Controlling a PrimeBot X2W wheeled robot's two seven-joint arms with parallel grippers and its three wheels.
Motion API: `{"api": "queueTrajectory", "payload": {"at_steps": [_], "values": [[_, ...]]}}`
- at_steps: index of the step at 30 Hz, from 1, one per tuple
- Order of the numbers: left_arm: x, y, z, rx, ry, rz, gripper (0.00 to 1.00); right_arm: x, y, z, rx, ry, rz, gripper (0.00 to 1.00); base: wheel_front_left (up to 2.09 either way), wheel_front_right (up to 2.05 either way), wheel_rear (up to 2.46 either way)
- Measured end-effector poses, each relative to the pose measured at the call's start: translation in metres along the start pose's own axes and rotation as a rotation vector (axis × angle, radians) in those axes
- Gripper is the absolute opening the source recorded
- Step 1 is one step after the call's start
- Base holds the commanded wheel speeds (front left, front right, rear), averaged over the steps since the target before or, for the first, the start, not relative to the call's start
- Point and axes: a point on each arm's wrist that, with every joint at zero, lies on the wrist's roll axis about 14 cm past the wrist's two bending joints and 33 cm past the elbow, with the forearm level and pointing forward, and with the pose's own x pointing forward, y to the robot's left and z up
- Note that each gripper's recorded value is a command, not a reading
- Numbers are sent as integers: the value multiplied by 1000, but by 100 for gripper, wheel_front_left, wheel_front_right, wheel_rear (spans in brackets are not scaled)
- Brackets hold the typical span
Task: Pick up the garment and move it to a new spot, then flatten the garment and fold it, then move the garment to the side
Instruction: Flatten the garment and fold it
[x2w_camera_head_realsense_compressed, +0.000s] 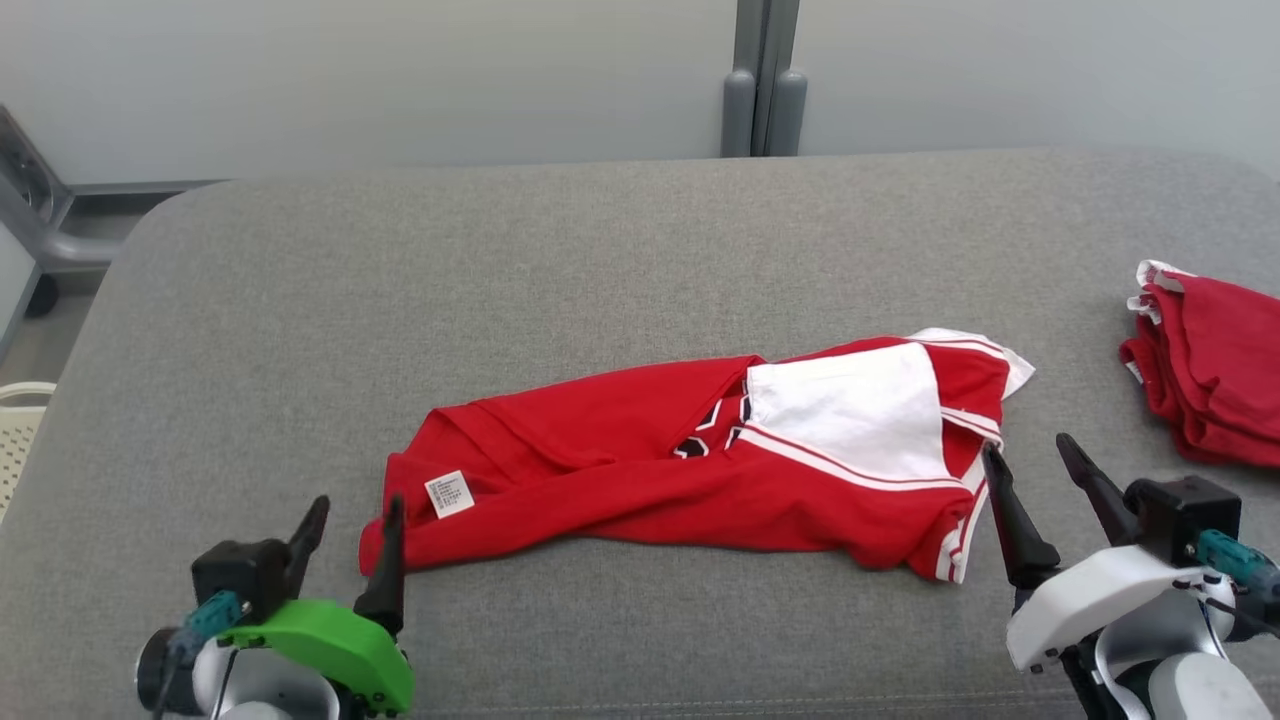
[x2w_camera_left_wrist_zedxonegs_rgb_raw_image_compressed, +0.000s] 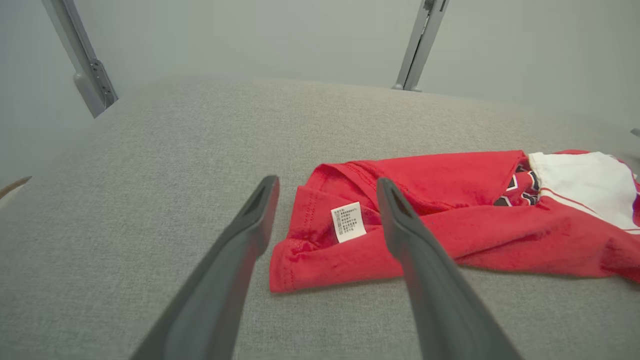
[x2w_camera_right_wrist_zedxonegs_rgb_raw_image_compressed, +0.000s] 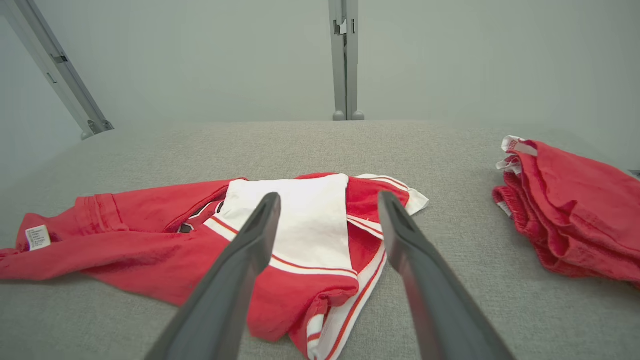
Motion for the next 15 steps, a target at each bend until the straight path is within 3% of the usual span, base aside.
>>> {"api": "queueTrajectory", "payload": {"at_steps": [6,15], "values": [[16,-4,-38,-68,208,-36,100,28,-2,-22,2,112,56,100,0,0,0],[41,14,-64,-128,375,-18,100,68,-2,-47,-13,226,125,100,0,0,0]]}}
